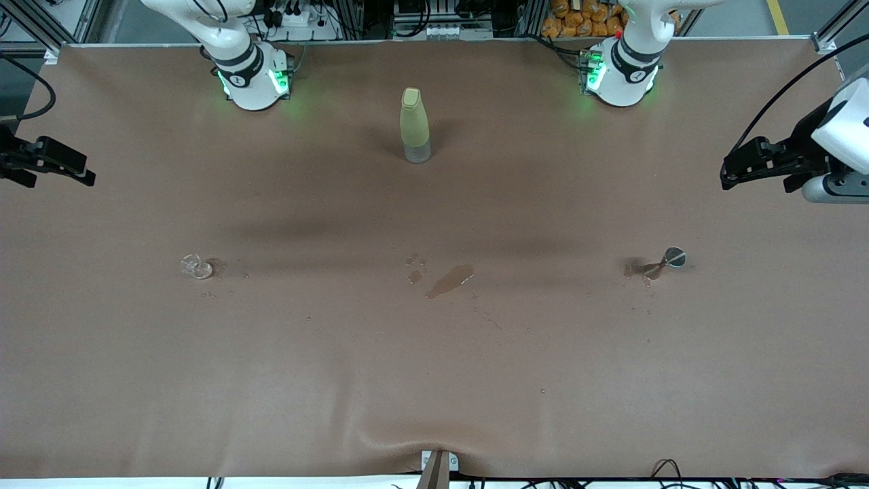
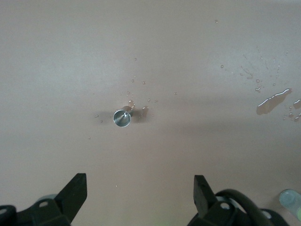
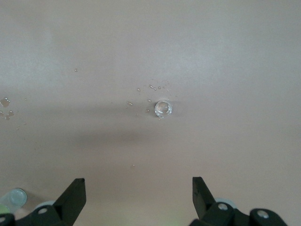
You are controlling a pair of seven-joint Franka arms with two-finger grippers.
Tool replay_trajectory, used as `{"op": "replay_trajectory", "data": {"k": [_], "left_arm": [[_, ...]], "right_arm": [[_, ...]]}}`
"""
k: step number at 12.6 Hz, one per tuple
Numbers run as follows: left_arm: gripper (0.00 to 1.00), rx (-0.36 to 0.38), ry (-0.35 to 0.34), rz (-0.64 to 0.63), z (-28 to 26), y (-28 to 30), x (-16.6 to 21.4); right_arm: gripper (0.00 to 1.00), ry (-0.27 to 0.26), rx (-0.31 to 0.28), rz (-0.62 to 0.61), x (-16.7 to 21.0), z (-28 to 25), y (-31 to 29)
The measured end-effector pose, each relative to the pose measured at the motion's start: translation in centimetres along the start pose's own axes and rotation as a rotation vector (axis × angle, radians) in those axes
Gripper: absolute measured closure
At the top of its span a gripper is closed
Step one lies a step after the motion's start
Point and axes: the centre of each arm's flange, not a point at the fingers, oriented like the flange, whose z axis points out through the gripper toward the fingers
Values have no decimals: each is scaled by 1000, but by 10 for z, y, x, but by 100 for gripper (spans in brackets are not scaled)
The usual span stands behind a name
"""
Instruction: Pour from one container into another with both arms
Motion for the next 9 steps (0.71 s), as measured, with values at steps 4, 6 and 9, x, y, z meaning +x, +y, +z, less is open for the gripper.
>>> {"op": "replay_trajectory", "data": {"k": [4,6,9], "left_arm": [[0,0,0,-2,0,-1,0],[0,0,0,-2,0,-1,0],[0,0,0,-2,0,-1,0]], "right_arm": [[0,0,-3,39,0,0,2],[0,0,-3,48,0,0,3],[0,5,-4,55,0,-2,5]]}}
